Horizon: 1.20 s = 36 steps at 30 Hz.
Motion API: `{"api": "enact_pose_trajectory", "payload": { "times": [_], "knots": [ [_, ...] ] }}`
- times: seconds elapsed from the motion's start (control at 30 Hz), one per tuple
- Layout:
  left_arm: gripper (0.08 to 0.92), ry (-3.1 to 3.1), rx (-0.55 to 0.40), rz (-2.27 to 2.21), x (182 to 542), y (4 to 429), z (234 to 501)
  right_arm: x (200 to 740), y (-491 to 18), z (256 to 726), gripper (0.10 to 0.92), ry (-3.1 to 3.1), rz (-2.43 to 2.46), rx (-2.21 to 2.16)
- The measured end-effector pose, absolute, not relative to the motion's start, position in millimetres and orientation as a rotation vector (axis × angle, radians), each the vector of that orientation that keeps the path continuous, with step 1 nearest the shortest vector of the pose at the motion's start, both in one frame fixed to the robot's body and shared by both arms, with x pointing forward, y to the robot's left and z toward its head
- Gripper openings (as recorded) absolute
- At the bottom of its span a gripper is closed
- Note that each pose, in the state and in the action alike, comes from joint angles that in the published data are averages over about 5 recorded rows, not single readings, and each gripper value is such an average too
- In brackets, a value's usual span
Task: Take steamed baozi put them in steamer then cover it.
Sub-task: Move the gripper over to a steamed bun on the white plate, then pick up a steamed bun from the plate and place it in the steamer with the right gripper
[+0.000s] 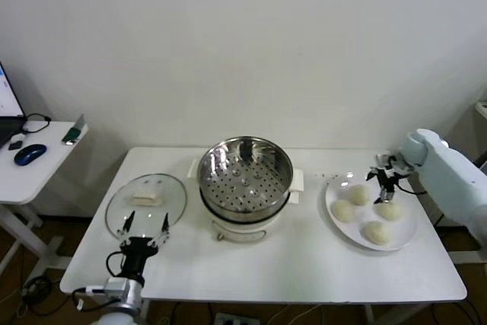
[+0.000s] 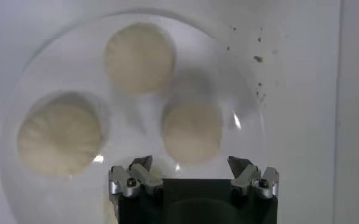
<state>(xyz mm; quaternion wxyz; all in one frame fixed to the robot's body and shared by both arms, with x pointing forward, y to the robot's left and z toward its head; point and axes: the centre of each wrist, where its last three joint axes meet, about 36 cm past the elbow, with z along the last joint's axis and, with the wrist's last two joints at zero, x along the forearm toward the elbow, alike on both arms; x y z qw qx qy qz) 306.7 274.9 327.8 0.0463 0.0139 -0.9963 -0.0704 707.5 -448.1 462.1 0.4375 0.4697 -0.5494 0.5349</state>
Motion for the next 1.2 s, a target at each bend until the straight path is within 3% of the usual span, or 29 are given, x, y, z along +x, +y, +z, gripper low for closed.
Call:
{"api": "enact_pose_trajectory", "payload": {
  "times": [0.57,0.93,1.2],
  "knots": [
    [0.823,-3.030,0.043,-0.224,306,278,324,726,-421,444,0.818,-1.301,1.323,1.173],
    [0.823,-3.025,0.043,-0.224,304,278,322,728,-422,446,0.722,-1.292,1.309,1.181],
    [0.823,-3.024,0.045,-0.227,300,278,322,732,-422,458,0.704,-1.293,1.326,1.197]
  ]
}}
